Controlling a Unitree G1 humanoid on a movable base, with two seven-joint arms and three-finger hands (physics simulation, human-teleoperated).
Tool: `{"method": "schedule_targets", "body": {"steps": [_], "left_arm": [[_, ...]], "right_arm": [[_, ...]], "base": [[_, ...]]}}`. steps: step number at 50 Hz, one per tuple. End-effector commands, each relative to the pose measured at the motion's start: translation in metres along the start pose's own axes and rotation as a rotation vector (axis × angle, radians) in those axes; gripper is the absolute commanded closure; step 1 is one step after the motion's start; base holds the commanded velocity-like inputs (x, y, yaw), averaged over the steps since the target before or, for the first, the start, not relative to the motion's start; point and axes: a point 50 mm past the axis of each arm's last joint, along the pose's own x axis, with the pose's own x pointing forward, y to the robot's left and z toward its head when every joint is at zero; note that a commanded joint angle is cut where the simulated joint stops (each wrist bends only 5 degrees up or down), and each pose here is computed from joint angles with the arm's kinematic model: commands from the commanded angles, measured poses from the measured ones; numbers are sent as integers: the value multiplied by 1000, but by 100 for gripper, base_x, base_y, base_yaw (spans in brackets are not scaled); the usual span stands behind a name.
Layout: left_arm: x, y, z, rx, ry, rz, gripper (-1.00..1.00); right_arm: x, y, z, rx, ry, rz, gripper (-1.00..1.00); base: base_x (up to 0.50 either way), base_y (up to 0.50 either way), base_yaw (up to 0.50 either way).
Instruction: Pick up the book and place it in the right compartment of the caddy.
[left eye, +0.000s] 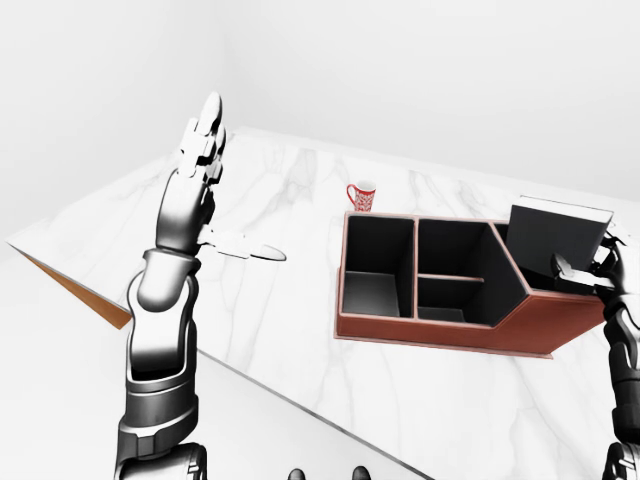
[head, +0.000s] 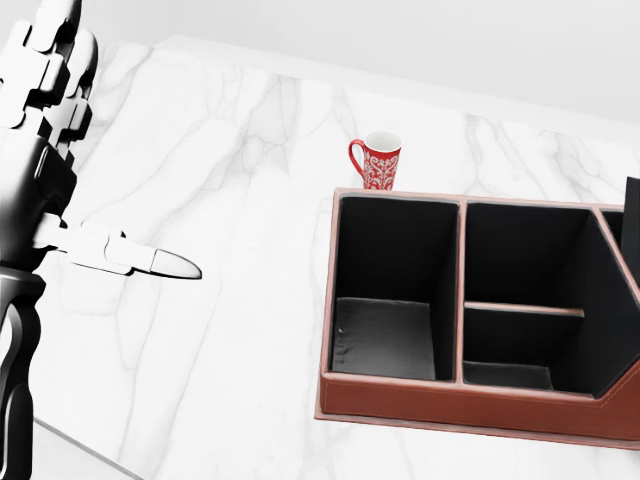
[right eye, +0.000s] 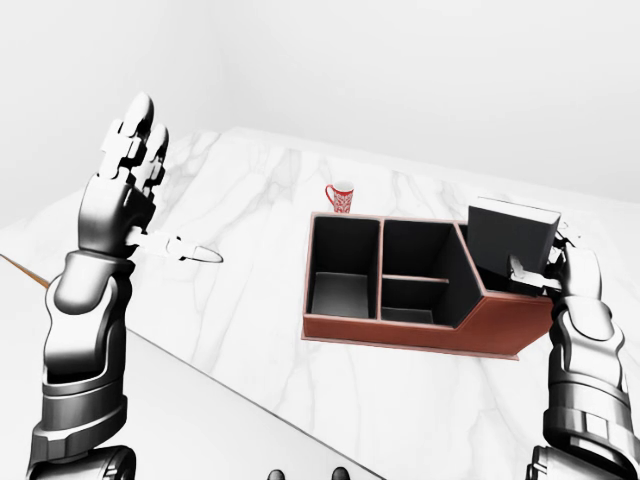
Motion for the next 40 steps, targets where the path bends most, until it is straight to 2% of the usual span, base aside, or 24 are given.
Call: {"method": "schedule_targets", "body": {"steps": [1, 37, 38, 39, 40], "left_arm": [[0, 1, -2, -1, 8, 4, -100], [-1, -1, -6, -2, 28, 1, -100], [-1, 0, -8, -3, 33, 1, -100], [-1, 0, -8, -2, 34, 2, -100], [-1, 0, -8, -2, 34, 2, -100]], "right_arm": [[2, -6, 11, 28, -41, -46, 100], [3, -12, 10, 23, -26, -66, 100], [3, -13, 11, 21, -30, -69, 68], [3, -13, 12, 22, -34, -67, -100], [3, -13, 12, 25, -34, -66, -100]], "base": [[0, 0, 0], [0, 0, 0], [0, 0, 0], [0, 0, 0], [0, 0, 0]]}}
